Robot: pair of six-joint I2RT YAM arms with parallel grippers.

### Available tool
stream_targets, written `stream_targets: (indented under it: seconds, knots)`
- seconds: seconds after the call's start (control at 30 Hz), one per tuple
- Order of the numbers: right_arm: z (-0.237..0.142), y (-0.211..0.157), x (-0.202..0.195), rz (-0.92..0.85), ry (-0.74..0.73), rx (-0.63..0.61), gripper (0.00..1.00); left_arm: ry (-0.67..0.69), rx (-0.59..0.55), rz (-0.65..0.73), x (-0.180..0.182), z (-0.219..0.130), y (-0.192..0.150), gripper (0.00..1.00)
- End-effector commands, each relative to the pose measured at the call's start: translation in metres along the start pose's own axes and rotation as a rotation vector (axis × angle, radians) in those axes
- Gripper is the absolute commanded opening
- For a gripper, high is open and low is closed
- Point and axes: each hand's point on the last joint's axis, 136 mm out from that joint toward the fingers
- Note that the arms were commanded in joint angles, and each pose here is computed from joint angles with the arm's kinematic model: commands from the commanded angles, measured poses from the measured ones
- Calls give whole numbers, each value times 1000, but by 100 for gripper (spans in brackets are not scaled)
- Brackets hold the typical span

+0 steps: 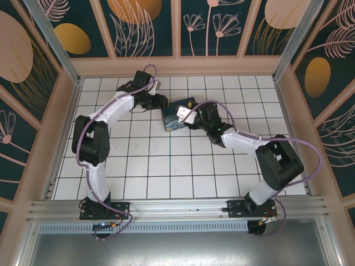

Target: Unlock a padlock with a key

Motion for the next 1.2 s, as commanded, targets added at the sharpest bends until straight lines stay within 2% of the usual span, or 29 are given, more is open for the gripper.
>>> stream_targets:
  seconds: [0.0, 0.33, 0.57, 0.67, 1.17]
  knots:
    - [-4, 10, 8, -12, 28, -27, 56, 20, 64, -18, 9, 2, -14, 48]
    - [2, -4, 11, -20, 22, 12, 56, 11, 64, -19, 7, 3, -13, 48]
    - [13, -4, 8, -26, 13, 5, 48, 8, 65, -19, 7, 4, -15, 48]
    - [15, -5, 8, -24, 13, 10, 42, 9, 68, -18, 7, 4, -15, 47]
    - [-5, 9, -5, 37, 38, -3, 22, -3, 74, 2, 6, 5, -16, 46]
Point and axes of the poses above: each hand's point on the last joint's axis, 136 mm out from that joint toward the fingers, its own z axis out along the fingers, its own x axis along the line the jaws close on, y = z × x, and after that the axes turned 6 degrees about z, right-handed
